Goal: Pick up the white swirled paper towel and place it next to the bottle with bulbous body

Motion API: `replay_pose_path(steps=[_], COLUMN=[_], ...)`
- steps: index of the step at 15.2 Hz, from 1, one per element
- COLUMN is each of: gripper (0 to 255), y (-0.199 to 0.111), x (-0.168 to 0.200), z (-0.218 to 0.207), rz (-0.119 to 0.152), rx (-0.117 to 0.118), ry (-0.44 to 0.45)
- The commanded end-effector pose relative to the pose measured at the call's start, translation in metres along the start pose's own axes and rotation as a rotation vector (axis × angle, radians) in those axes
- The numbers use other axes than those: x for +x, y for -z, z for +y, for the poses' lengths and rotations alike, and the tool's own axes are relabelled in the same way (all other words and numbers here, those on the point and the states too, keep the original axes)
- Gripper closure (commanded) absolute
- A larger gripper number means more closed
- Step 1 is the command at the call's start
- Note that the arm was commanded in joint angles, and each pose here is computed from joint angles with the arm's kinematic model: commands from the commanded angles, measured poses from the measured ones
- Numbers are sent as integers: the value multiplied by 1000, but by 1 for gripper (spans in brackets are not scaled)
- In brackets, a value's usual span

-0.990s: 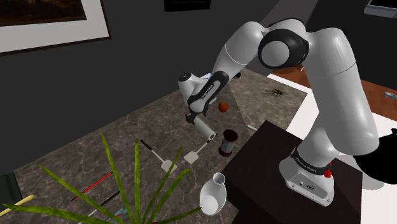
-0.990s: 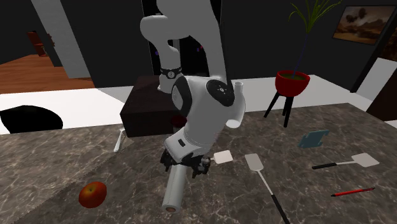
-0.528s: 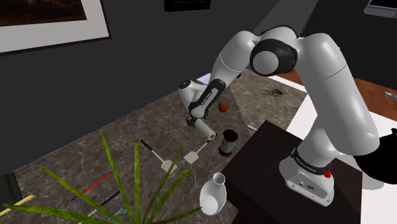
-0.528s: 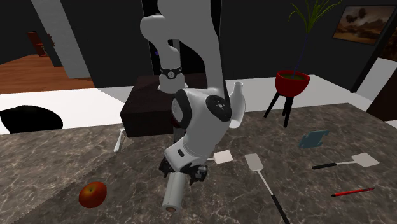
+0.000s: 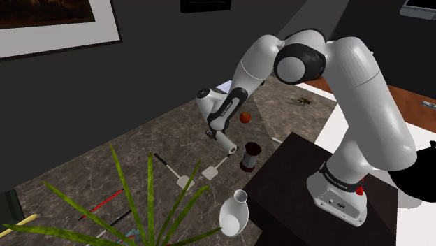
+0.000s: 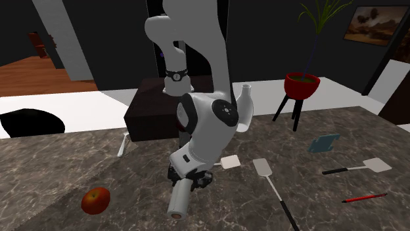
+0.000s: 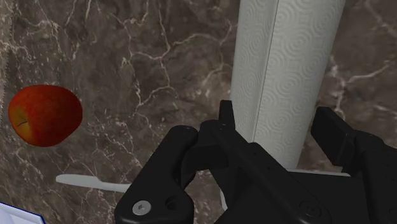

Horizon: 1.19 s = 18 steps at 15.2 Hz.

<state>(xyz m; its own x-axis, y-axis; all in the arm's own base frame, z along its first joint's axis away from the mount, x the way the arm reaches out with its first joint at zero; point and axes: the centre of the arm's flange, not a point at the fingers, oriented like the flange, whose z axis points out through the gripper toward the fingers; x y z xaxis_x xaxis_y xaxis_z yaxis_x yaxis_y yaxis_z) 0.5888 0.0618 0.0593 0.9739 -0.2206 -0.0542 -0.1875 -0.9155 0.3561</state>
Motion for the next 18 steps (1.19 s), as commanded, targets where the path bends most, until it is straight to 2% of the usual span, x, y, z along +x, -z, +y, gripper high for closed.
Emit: replay_pose_path(steps=[1, 9, 18], gripper=[255, 255, 255], y=[0, 0, 44], x=[0, 0, -3], z=[0, 0, 17], rz=[0, 0, 0], rx=[0, 0, 0], ry=[0, 0, 0])
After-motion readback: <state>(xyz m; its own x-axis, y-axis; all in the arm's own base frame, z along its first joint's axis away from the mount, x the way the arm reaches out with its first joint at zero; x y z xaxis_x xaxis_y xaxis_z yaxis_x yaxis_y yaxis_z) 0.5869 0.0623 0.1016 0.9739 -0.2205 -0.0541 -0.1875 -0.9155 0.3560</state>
